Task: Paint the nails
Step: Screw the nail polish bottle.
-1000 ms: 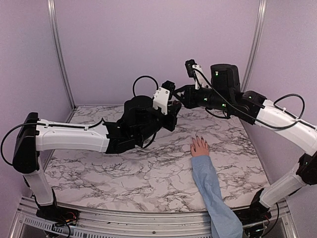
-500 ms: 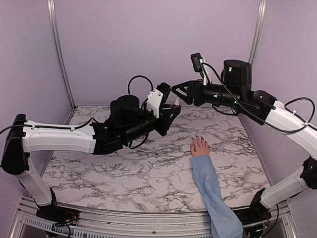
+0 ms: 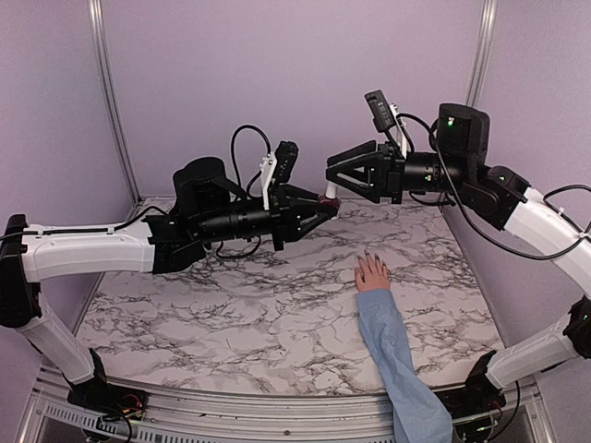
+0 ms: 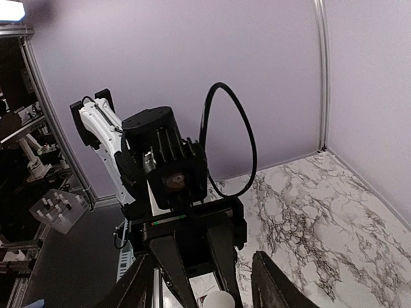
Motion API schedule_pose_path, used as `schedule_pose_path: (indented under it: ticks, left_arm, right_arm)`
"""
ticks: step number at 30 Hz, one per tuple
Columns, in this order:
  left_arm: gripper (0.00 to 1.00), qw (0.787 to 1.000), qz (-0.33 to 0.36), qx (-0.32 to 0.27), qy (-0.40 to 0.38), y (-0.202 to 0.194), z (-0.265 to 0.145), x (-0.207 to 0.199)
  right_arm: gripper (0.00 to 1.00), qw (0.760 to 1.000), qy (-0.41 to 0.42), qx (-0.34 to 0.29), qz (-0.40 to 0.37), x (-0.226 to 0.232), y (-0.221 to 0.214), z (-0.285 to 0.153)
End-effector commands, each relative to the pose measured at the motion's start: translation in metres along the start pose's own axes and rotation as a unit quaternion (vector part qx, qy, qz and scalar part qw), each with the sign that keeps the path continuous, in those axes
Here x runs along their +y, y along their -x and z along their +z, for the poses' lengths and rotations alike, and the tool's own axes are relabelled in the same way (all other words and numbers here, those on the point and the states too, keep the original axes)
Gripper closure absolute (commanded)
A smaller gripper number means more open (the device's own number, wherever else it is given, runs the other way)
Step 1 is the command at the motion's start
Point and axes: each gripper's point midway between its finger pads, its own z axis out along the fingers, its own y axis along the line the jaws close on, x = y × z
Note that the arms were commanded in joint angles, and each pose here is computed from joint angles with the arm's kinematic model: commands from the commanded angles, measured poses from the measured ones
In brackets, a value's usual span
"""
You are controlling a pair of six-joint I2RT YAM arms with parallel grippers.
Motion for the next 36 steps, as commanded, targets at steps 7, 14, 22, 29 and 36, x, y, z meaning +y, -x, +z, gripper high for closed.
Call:
schedule_pose_path:
  ticks: [7,14,22,29,36]
  left_arm:
    - [1.0,0.985,-0.02,-0.033,-0.166,0.036,-0.012,-0.059]
    - [1.0,0.984,-0.025,-0.044,-0.172,0.041,-0.012,-0.06]
    - [1.0,0.985,-0.035,-0.05,-0.161,0.04,-0.012,-0.052]
    - [1.0,0.992,-0.034,-0.059,-0.103,0.036,-0.011,-0.03]
    - [1.0,0.997,-0.025,-0.066,-0.013,0.029,-0.011,0.0]
  right_arm:
    - [0.53,0.989,0.142,-0.008,-0.03,0.05,0.01,-0.005]
    - [0.56,0.984,0.174,0.017,-0.026,0.059,-0.004,0.002]
    - [0.85,0.985,0.171,0.023,-0.024,0.059,-0.006,0.006]
    - [1.0,0.989,0.142,0.032,-0.004,0.044,-0.014,0.014]
    - [1.0,0.997,0.061,0.032,0.044,0.012,-0.016,0.025]
